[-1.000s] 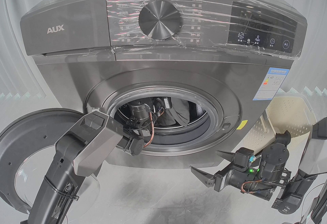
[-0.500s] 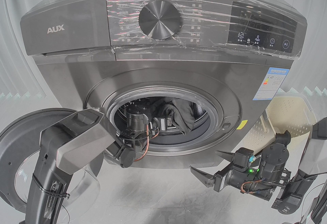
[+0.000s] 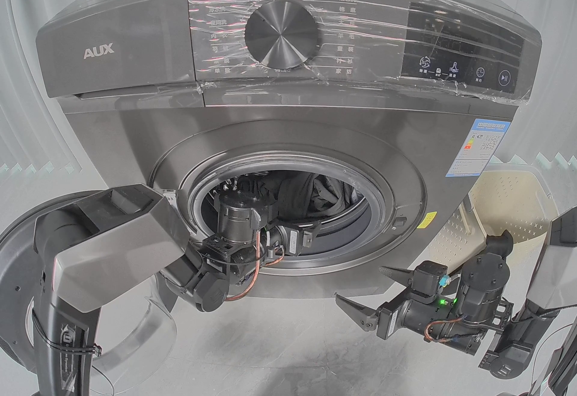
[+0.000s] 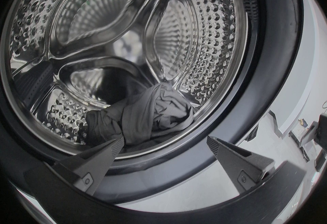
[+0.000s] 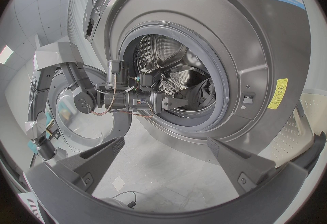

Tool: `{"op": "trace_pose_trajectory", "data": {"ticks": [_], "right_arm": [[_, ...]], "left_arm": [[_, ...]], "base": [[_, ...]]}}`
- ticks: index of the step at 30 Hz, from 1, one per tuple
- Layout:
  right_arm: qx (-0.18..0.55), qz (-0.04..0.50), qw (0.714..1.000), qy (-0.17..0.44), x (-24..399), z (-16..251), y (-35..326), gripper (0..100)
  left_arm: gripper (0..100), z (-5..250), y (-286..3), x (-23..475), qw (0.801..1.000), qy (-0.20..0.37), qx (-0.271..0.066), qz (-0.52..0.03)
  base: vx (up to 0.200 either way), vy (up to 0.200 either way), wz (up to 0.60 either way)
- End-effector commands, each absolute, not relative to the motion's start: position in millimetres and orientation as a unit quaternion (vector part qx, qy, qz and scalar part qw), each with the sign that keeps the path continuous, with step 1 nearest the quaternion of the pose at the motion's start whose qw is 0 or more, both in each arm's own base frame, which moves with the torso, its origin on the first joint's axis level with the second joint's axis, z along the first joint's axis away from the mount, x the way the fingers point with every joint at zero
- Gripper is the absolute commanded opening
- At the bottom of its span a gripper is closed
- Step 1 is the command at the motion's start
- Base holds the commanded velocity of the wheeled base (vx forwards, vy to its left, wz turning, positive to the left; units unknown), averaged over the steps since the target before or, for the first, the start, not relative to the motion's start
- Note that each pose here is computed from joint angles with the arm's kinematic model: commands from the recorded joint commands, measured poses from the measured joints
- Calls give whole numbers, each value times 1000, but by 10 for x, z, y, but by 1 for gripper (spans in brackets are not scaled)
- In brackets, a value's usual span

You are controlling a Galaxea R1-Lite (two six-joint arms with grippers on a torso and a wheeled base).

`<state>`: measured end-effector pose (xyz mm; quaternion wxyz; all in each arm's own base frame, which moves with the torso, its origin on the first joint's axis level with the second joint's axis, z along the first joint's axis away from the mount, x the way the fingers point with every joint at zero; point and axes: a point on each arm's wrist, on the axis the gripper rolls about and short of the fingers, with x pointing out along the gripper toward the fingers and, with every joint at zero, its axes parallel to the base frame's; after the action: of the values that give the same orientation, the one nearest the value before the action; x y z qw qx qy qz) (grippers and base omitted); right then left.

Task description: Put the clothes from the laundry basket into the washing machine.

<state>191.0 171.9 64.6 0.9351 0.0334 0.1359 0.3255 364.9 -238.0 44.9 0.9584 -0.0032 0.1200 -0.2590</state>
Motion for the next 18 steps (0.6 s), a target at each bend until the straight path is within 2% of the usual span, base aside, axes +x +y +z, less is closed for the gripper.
{"op": "trace_pose_trajectory", "data": {"ticks": [1, 6, 9, 15, 18], "right_arm": [[34, 324, 936, 136, 1917, 644, 1717, 100], [34, 321, 936, 137, 1925, 642, 1703, 100], [35, 320, 937, 135, 1934, 648, 1696, 100], [34, 323, 936, 137, 1919, 640, 1705, 100], [34, 323, 936, 138, 1908, 643, 1694, 100]], "left_arm": [[100, 540, -2468, 3676, 959, 100, -10, -265], [100, 500, -2456, 3647, 959, 103, -9, -265], [100, 583, -2415, 3493, 956, 109, -7, -271], [100, 763, -2353, 3027, 949, 119, -5, -291], [100, 844, -2245, 2593, 944, 137, 3, -301]], "base": [[0, 0, 0], [0, 0, 0], [0, 0, 0], [0, 0, 0], [0, 0, 0]]}}
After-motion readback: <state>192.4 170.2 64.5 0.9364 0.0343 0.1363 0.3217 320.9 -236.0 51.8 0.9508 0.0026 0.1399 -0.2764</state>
